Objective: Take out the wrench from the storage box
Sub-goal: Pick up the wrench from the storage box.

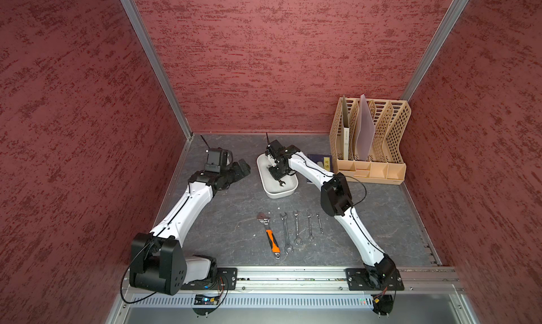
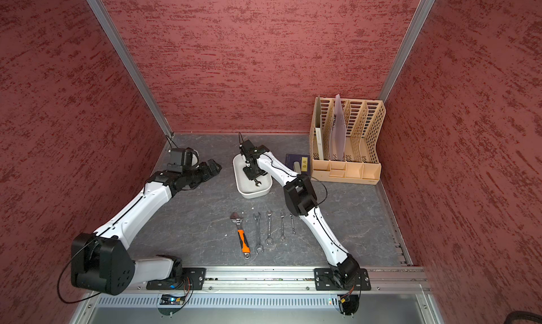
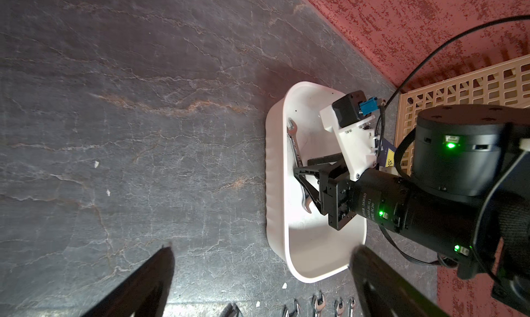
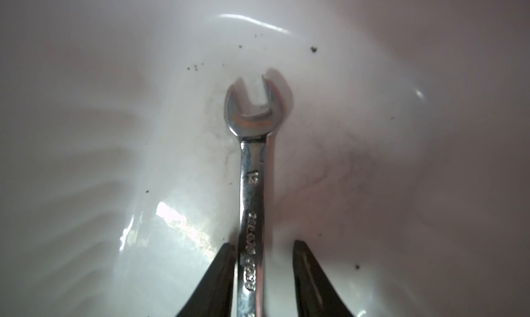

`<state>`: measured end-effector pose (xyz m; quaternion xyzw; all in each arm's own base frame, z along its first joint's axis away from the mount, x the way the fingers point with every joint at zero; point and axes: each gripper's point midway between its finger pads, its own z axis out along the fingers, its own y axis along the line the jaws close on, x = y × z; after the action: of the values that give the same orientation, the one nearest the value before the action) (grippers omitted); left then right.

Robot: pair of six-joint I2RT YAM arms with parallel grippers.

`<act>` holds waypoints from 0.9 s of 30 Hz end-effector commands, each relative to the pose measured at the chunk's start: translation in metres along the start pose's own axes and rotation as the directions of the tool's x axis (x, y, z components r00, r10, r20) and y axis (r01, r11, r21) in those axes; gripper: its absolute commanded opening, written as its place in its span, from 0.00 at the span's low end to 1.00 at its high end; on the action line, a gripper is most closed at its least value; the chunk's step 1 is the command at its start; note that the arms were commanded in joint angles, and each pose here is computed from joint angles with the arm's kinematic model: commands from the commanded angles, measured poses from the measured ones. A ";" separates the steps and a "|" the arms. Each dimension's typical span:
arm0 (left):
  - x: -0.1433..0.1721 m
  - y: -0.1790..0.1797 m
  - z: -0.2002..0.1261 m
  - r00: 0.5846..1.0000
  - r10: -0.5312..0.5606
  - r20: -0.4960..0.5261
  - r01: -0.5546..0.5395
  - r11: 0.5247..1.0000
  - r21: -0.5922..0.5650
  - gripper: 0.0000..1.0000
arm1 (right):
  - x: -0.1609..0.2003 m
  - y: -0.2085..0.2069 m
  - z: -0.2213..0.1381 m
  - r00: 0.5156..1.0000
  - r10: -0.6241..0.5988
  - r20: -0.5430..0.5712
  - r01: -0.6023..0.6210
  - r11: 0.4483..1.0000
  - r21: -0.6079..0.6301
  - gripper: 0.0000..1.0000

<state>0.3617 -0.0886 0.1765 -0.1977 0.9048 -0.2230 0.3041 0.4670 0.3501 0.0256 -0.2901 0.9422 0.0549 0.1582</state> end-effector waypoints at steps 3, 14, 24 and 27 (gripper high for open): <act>-0.004 0.005 0.002 1.000 -0.004 0.009 0.004 1.000 -0.007 1.00 | 0.040 -0.005 0.035 0.990 0.042 -0.137 -0.037 0.999 0.037 0.23; -0.008 0.009 0.001 1.000 -0.015 0.016 0.015 1.000 -0.011 1.00 | 0.017 -0.005 0.012 0.994 0.099 -0.054 -0.097 0.995 0.033 0.14; -0.007 0.008 -0.001 1.000 -0.015 0.019 0.015 1.000 -0.005 1.00 | -0.021 -0.003 -0.043 0.988 0.132 0.086 -0.134 0.991 0.020 0.12; -0.008 0.007 -0.003 1.000 -0.015 0.021 0.015 1.000 0.000 1.00 | -0.025 -0.003 -0.053 0.985 0.135 0.107 -0.138 0.990 0.024 0.12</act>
<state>0.3640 -0.0797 0.1756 -0.2090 0.9027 -0.2194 0.3056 0.4686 0.3502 0.0348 -0.2313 0.9568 0.0645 0.1642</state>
